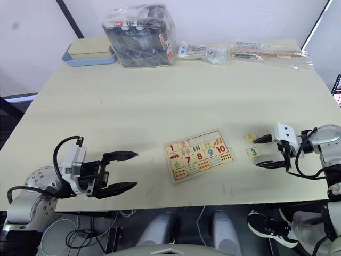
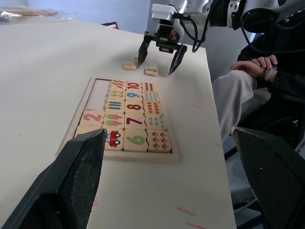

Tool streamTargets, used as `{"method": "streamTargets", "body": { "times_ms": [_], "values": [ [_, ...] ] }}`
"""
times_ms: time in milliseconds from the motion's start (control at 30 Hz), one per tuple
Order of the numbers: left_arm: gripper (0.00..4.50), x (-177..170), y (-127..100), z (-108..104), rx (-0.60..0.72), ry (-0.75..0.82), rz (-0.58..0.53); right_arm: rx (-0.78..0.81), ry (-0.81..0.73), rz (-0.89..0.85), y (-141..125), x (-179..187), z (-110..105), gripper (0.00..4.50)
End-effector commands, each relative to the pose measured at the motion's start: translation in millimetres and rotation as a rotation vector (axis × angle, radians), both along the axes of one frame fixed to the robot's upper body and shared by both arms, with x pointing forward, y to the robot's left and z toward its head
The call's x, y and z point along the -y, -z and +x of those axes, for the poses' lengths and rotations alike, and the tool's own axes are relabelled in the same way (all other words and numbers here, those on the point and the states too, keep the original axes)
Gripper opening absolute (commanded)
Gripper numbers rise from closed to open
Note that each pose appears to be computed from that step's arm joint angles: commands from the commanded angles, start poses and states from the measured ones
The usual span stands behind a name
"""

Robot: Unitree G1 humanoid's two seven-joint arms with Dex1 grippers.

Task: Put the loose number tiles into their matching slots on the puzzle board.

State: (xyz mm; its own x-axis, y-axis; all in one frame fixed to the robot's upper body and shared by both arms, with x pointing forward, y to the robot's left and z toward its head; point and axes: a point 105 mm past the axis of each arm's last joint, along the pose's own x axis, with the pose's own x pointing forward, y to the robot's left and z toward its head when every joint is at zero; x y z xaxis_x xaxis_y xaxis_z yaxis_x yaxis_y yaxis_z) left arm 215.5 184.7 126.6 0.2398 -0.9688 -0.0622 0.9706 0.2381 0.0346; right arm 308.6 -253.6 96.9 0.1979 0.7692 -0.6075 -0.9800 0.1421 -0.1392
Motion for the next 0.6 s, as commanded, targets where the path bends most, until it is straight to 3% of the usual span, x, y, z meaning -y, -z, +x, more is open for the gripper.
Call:
{"method": "streamTargets", "body": {
  "times_ms": [33,100,167,600],
  "values": [
    [4.50,0.3,-10.8,-2.7,0.048,-0.001,-0.006,0.023,-0.020,-0.010,-4.9,-0.7,3.1,4.24],
    [4.50,0.2,-11.0,-3.5,0.049,-0.008,-0.005,0.017,-0.029,-0.013,-3.2,-2.4,2.8,3.72],
    [4.50,0.7,-11.4,-4.3,0.048,-0.012,-0.005,0.015,-0.038,-0.018,-1.9,-3.5,2.5,2.75],
    [4.50,-1.6,-9.6,-6.9,0.039,-0.023,-0.006,0.039,-0.041,-0.032,-2.2,1.4,1.6,2.75]
  ]
}}
